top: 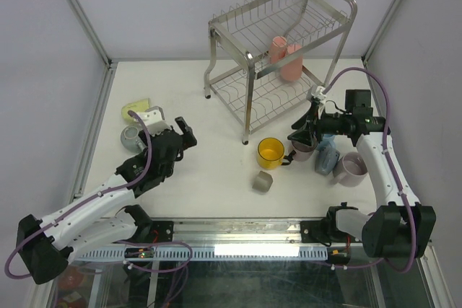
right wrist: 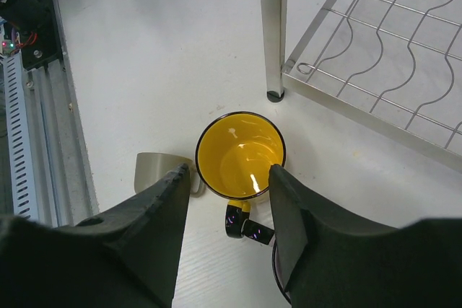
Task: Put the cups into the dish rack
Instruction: Pick up the cup at the center of the board.
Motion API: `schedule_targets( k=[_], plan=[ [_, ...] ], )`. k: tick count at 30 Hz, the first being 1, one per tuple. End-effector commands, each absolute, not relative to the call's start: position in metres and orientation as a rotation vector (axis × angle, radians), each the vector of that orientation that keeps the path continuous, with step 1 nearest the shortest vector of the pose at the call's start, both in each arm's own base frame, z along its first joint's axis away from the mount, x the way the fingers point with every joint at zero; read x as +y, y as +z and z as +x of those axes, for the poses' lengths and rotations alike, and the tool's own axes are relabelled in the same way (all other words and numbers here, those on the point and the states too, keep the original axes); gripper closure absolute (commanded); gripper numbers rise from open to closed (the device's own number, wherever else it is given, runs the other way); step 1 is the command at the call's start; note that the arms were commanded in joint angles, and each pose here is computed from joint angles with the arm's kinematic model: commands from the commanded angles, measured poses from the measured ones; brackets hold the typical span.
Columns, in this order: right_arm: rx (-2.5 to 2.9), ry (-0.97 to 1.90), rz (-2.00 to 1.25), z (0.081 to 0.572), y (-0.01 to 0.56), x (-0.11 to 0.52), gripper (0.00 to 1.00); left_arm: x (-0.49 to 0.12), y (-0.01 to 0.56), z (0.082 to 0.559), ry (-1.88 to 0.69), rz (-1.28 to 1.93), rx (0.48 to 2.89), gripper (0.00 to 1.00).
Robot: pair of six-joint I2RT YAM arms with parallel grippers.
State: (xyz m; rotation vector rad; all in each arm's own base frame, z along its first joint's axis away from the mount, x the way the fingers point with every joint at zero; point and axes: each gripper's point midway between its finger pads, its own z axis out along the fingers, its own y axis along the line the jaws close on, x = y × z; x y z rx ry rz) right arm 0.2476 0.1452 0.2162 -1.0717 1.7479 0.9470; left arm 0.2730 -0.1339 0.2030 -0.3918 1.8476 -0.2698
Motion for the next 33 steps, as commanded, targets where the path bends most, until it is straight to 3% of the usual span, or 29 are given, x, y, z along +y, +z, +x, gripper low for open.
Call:
schedule_targets(
  k=[1, 3, 10, 25, 33],
  plan=[
    [1.69, 0.939, -1.08, 0.246, 0.228, 0.147, 0.49, -0.086, 0.164, 0.262, -0.041, -0.507, 1.911, 0.16],
    [1.689, 0.938, -1.079, 0.246, 0.228, 0.146, 0.49, -0.07, 0.152, 0.264, -0.004, -0.557, 1.918, 0.2],
    [1.694, 0.935, -1.076, 0.246, 0.227, 0.146, 0.49, -0.038, 0.131, 0.28, -0.014, -0.703, 1.955, 0.18],
    [1.712, 0.936, -1.074, 0.248, 0.222, 0.145, 0.49, 0.018, 0.084, 0.289, 0.293, -0.962, 1.937, 0.23],
    [1.719, 0.938, -1.073, 0.248, 0.219, 0.145, 0.49, 0.023, 0.079, 0.31, 0.284, -0.963, 1.927, 0.46]
  ],
)
